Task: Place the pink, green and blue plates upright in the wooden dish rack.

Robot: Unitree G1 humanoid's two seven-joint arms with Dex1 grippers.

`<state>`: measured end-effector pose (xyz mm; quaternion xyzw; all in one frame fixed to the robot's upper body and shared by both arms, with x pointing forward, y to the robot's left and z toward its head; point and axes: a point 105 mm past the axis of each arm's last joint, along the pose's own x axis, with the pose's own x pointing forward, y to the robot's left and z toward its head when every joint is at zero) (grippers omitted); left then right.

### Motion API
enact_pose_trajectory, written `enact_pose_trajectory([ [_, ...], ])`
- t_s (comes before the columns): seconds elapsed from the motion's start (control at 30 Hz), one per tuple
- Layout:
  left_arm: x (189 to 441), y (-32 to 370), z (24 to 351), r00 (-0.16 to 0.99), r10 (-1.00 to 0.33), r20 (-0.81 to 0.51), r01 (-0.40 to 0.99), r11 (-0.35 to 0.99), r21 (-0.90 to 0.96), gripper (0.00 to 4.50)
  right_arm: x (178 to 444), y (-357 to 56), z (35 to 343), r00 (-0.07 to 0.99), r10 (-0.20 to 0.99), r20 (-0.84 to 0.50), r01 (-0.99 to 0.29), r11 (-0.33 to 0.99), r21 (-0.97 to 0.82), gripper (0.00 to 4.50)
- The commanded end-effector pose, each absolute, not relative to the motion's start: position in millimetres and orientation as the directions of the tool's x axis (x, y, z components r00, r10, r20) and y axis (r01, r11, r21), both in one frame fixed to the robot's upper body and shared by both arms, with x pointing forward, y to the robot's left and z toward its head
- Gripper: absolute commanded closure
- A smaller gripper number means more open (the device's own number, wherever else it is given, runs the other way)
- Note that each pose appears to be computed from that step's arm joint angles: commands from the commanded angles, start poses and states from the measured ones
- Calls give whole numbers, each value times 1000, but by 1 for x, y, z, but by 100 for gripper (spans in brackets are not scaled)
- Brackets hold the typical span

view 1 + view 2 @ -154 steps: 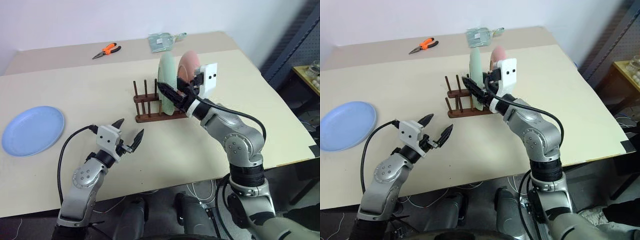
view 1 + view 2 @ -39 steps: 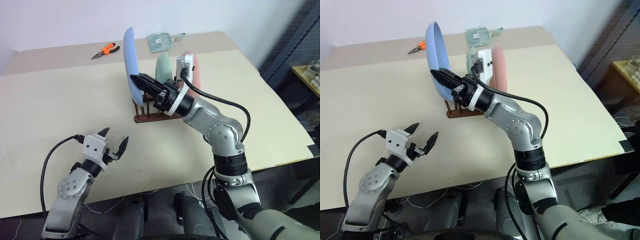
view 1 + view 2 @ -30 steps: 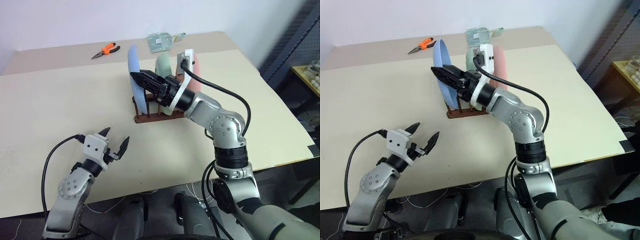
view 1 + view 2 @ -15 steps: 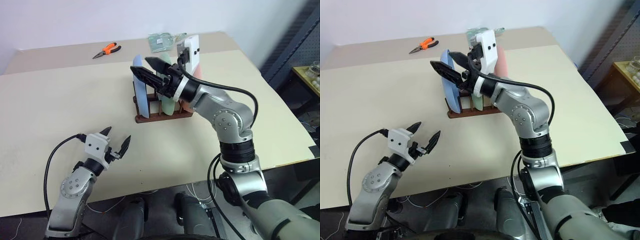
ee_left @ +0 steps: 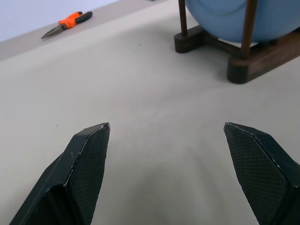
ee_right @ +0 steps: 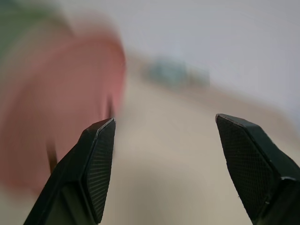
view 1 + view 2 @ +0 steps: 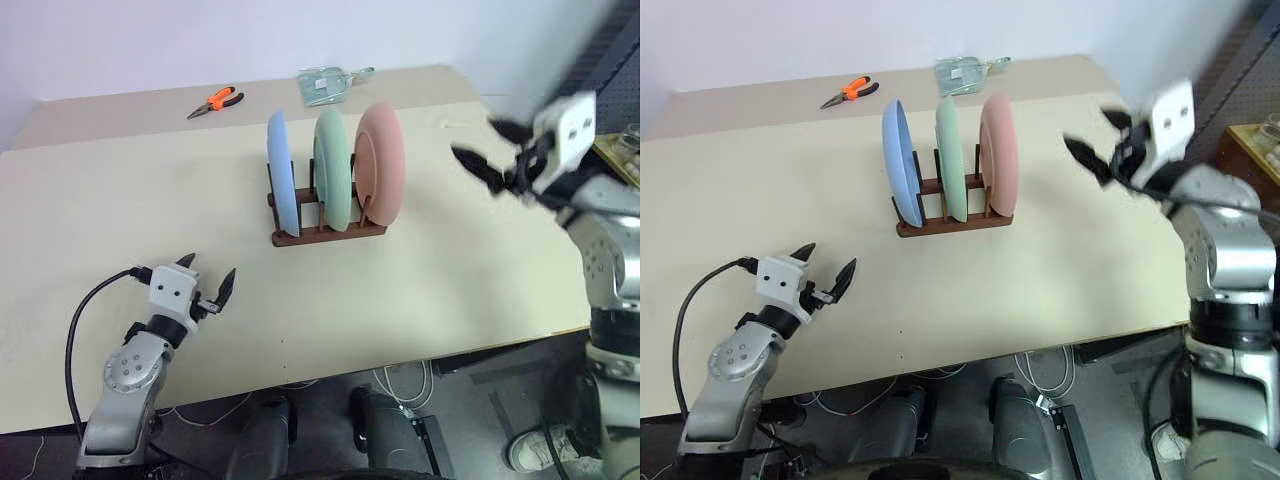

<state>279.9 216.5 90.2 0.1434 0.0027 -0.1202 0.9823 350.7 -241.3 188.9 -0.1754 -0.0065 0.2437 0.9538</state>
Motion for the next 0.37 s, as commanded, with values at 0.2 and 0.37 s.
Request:
enact_pose_trajectory([
  [0.2, 276, 222, 91, 971, -237, -33, 236, 921, 310, 49, 348, -215, 168, 824, 563, -68, -545, 754, -367, 105],
  [0.37, 272, 219, 90, 972, -235, -32, 233, 924, 303, 49, 353, -208, 161, 813, 577, -77, -562, 743, -364, 105],
])
